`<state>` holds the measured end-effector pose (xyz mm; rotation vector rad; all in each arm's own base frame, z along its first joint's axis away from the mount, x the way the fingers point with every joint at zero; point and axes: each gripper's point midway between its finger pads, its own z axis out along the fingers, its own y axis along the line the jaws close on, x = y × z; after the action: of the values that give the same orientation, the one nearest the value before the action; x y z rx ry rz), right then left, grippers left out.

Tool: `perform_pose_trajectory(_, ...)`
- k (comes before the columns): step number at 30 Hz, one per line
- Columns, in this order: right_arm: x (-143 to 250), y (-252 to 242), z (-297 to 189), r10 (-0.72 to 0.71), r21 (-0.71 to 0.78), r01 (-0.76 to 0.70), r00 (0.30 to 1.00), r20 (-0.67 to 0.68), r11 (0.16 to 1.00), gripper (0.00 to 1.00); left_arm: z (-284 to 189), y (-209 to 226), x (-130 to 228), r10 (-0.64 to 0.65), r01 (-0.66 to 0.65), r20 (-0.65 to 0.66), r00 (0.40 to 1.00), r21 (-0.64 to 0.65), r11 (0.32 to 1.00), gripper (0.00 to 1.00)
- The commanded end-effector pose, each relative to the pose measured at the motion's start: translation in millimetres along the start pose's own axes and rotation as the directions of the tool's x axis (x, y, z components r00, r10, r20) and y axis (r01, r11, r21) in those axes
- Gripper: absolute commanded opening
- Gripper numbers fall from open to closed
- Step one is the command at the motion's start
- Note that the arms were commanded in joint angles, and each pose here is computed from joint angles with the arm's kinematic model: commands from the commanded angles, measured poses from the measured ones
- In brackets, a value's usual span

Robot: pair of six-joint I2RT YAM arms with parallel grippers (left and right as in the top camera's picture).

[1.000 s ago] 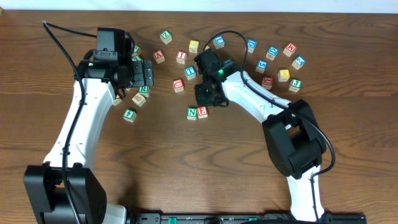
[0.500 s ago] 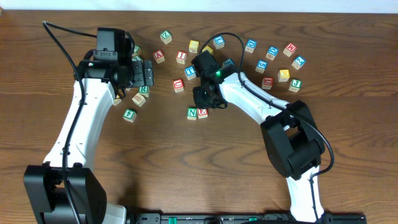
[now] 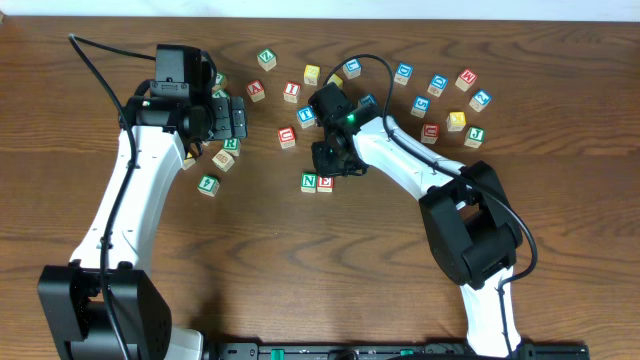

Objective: Spell out NEURIPS

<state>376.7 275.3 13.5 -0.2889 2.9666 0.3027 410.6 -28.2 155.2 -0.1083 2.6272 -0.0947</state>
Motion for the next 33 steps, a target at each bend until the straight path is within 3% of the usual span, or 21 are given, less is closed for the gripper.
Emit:
perform_pose_trajectory(1,-5,3,0,0.009,-0.001,-0.009,1.000,0.011,1.000,0.14,-2,1,-7,-0.006,0.007,0.013,1.000,-0.008,1.000,0.98)
perform_pose_trajectory(33,-3,18,0,-0.074,-0.050,0.074,0.997,0.012,0.996,0.14,-2,1,-7,-0.006,0.007,0.013,1.000,-0.008,1.000,0.98)
